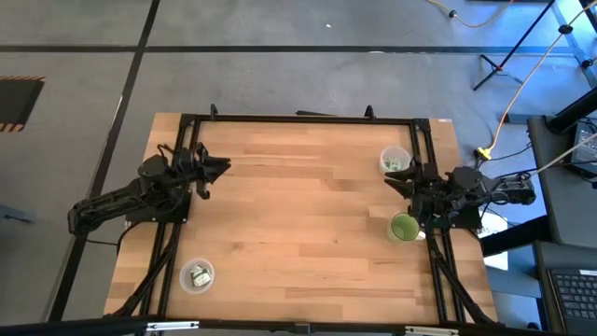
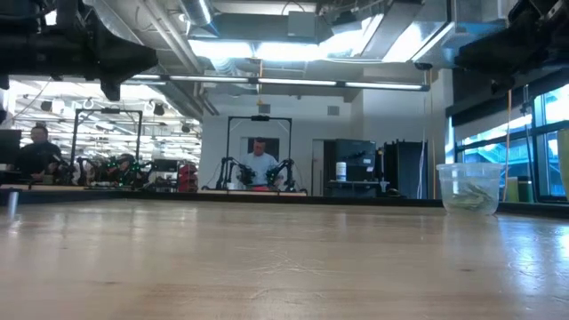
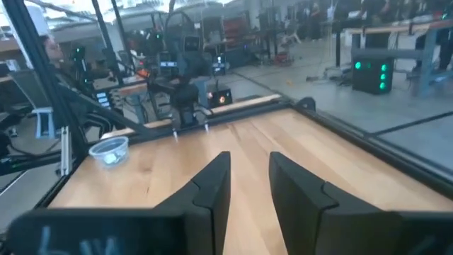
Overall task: Pick and place items into bin
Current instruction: Return to Home Position
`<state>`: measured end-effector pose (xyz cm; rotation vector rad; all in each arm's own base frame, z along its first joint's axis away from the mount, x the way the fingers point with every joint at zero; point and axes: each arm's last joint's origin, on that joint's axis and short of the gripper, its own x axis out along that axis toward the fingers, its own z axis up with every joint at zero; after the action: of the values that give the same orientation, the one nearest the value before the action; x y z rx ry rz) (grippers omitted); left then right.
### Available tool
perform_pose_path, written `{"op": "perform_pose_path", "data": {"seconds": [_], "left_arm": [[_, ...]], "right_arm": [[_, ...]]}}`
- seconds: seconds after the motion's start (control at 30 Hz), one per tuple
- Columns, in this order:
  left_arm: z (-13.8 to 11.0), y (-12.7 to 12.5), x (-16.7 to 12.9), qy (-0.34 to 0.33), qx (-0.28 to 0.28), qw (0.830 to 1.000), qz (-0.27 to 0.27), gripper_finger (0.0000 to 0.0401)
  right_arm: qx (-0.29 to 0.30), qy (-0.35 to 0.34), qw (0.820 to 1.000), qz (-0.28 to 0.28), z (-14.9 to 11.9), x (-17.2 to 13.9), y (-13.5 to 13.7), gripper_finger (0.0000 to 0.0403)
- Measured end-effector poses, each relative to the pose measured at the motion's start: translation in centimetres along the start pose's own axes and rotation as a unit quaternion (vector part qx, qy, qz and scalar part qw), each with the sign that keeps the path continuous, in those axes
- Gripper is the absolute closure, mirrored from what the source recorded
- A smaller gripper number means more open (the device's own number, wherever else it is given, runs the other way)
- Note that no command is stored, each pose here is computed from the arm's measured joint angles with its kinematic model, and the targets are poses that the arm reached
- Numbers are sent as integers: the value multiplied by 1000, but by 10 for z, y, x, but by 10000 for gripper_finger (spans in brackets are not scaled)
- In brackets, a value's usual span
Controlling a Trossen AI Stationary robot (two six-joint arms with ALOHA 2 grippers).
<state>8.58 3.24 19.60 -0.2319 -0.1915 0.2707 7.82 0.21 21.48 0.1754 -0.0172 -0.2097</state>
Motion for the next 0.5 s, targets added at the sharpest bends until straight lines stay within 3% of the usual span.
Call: {"op": "perform_pose_path", "data": {"seconds": [0.27,0.5], "left_arm": [[-9,5,-1,38,-1,998,48,322],[-11,5,-1,47,-1,997,55,322]], "right_arm": [[-9,-15,1000,2,-17,8,0,302],[-8,-13,1000,1,-28,12,0,302]]}}
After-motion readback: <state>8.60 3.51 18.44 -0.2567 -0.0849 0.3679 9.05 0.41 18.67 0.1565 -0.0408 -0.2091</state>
